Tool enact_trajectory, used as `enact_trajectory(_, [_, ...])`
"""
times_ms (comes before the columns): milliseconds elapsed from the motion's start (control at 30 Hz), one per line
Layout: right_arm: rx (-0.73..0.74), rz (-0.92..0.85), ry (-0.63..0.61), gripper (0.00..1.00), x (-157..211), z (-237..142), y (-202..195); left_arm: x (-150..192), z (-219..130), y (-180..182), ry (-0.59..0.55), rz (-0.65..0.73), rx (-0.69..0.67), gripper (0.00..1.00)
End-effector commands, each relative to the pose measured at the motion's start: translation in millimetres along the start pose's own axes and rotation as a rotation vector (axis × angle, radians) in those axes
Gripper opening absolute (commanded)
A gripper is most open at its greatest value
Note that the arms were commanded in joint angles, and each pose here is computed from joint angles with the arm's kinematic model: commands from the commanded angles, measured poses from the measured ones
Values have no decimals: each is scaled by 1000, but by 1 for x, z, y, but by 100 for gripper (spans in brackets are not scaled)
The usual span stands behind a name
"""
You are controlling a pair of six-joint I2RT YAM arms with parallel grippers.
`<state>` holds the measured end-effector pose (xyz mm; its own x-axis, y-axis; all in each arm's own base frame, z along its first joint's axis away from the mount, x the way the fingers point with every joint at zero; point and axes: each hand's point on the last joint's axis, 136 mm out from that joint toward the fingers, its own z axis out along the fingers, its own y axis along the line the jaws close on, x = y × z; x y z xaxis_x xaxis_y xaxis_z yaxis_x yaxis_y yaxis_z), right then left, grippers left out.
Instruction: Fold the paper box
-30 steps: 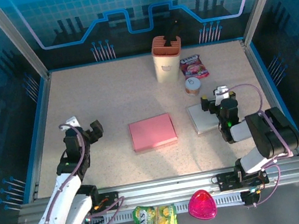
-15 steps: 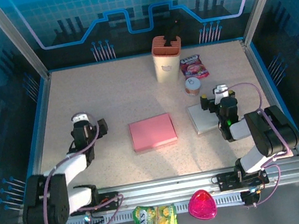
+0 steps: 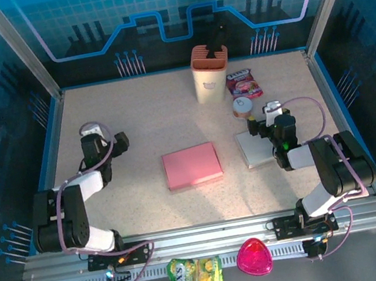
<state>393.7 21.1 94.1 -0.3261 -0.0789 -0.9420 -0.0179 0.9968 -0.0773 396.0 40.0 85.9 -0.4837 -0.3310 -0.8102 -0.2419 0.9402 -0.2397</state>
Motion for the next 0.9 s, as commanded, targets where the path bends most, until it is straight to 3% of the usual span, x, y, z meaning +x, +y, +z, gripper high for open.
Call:
enact_trajectory(0, [1,-11,-14,100,-7,2,-2,-12,7,0,-5,-36,66,99])
enact_trajectory(167, [1,-11,-13,100,-6,3,-2,-17,11,-2,-18,-35,126,99])
enact_trajectory(433, [2,-10,-13,100,-6,3,-3,-20,-3,3,-98,-33,108,99])
enact_trajectory(600, [3,-10,-13,100,-6,3,-3,-12,-39,-9,-323,64,134,99])
enact_trajectory(700, [2,-10,-13,100,-6,3,-3,8,-42,-22,-401,154,162,99])
enact_trajectory(800, [1,-13,-14,100,-7,3,-2,6,-20,-42,-282,215,206,99])
enact_trajectory(867, [0,-12,-13,100,-6,3,-2,3,-11,-34,-234,177,164,99])
